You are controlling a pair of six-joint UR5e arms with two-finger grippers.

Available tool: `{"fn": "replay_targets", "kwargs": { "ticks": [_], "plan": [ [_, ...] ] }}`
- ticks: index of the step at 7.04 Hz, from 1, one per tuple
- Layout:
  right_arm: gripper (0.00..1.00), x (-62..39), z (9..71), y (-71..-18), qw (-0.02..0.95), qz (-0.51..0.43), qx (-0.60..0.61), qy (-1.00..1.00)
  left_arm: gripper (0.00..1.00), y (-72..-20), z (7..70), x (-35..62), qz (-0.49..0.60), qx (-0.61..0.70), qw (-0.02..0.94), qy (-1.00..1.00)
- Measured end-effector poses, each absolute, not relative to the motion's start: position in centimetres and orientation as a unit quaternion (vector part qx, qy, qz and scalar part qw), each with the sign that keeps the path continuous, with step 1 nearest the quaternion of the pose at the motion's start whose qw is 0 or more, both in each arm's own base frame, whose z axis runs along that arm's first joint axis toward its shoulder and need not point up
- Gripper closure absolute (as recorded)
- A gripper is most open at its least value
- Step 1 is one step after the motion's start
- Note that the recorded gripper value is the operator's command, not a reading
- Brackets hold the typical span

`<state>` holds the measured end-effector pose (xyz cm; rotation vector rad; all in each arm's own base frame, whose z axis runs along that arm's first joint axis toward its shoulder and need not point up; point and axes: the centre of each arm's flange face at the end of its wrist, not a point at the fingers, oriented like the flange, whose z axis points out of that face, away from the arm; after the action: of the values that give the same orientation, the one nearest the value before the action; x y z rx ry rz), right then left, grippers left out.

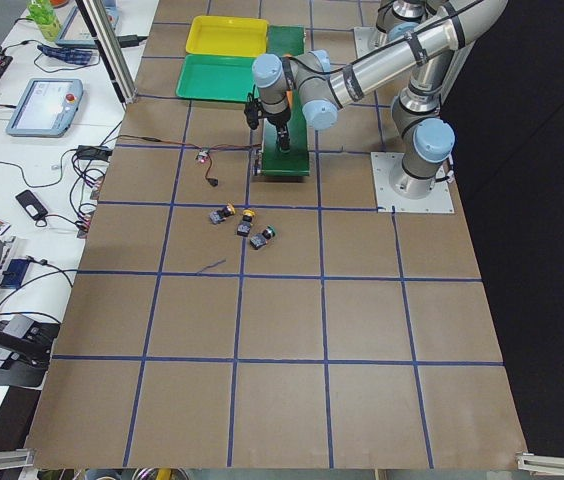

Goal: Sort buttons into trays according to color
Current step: 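Place the green-capped switch on the conveyor belt, release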

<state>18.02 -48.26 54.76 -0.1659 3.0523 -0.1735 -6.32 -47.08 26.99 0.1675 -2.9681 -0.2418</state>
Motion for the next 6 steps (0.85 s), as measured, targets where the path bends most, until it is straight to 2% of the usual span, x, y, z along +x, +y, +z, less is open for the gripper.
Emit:
{"fn": "replay_targets", "kwargs": {
  "ticks": [2,6],
  "plan": [
    [0.0,18.0,54.8,-48.3,0.04,-0.057,-0.054,0.996,0.0,-50.2,30.0,-4.7,-0.05,0.014,0.071,-0.996],
    [0.0,18.0,54.7,-48.3,0.04,-0.056,-0.054,0.996,0.0,-61.4,31.0,7.3,-0.017,-0.167,0.018,-0.986]
  ]
}}
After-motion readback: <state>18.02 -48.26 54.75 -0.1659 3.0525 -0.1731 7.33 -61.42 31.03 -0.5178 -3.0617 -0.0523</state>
